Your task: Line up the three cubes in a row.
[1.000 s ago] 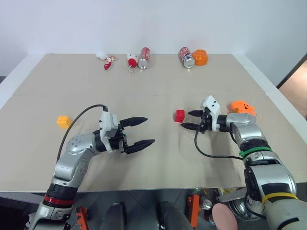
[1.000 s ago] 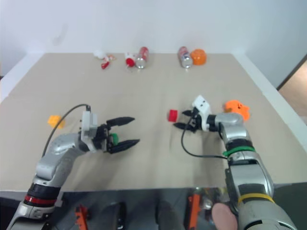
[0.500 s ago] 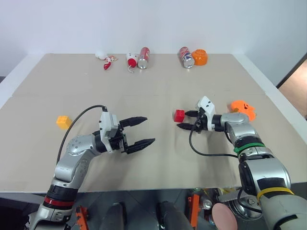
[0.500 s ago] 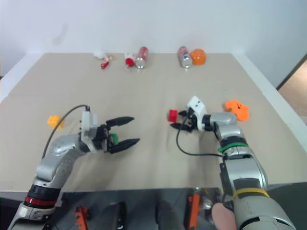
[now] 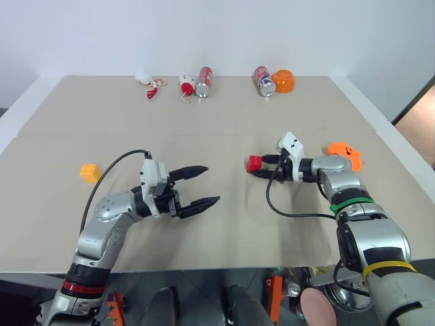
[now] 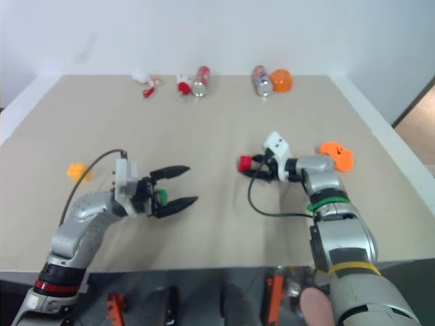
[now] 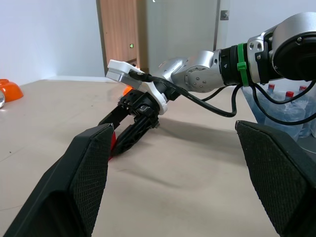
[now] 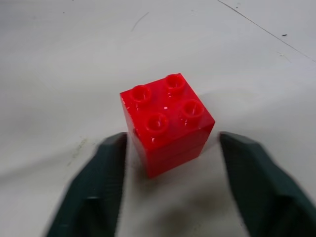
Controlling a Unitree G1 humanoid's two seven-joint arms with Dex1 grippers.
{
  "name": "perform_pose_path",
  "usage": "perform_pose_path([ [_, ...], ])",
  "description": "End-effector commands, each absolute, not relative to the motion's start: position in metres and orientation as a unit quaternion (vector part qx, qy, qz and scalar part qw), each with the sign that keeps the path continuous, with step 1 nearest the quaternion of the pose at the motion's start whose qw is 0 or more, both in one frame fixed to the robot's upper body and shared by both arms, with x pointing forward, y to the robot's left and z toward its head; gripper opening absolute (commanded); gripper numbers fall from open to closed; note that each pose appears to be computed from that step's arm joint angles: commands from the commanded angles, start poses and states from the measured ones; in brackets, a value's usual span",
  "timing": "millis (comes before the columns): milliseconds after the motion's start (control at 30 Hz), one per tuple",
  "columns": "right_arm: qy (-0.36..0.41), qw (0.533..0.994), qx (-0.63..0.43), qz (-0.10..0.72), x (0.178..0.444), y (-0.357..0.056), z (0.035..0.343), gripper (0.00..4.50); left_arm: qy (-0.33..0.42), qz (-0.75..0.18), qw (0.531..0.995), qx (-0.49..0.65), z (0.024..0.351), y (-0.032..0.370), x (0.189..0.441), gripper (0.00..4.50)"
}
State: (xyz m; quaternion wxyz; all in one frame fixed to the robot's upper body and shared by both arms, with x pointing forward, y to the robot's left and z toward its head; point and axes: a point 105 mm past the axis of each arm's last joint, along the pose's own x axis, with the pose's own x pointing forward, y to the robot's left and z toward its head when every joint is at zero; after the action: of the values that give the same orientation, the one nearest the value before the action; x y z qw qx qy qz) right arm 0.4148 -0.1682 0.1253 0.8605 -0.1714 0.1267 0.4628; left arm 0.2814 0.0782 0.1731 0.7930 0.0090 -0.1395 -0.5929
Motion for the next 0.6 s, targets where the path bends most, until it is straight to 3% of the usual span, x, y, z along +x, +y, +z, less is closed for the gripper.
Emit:
perform_pose_path([
  [33, 0.096, 0.862, -0.172, 0.467, 0.418, -0.166, 0.144, 1.4, -0.168, -0.586, 0.793, 0.015, 0.185, 0.082, 0.279, 4.1],
  [67, 0.097, 0.862, -0.171, 0.467, 0.418, -0.167, 0.144, 1.17, -0.168, -0.585, 0.793, 0.015, 0.185, 0.082, 0.28, 4.1],
  [367, 0.113, 0.861, -0.17, 0.466, 0.413, -0.18, 0.141, 1.16, -0.161, -0.592, 0.79, 0.025, 0.181, 0.084, 0.284, 4.1],
  [600, 0.131, 0.79, -0.172, 0.574, 0.367, -0.186, 0.149, 1.16, -0.143, -0.612, 0.776, 0.04, 0.176, 0.087, 0.286, 4.1],
])
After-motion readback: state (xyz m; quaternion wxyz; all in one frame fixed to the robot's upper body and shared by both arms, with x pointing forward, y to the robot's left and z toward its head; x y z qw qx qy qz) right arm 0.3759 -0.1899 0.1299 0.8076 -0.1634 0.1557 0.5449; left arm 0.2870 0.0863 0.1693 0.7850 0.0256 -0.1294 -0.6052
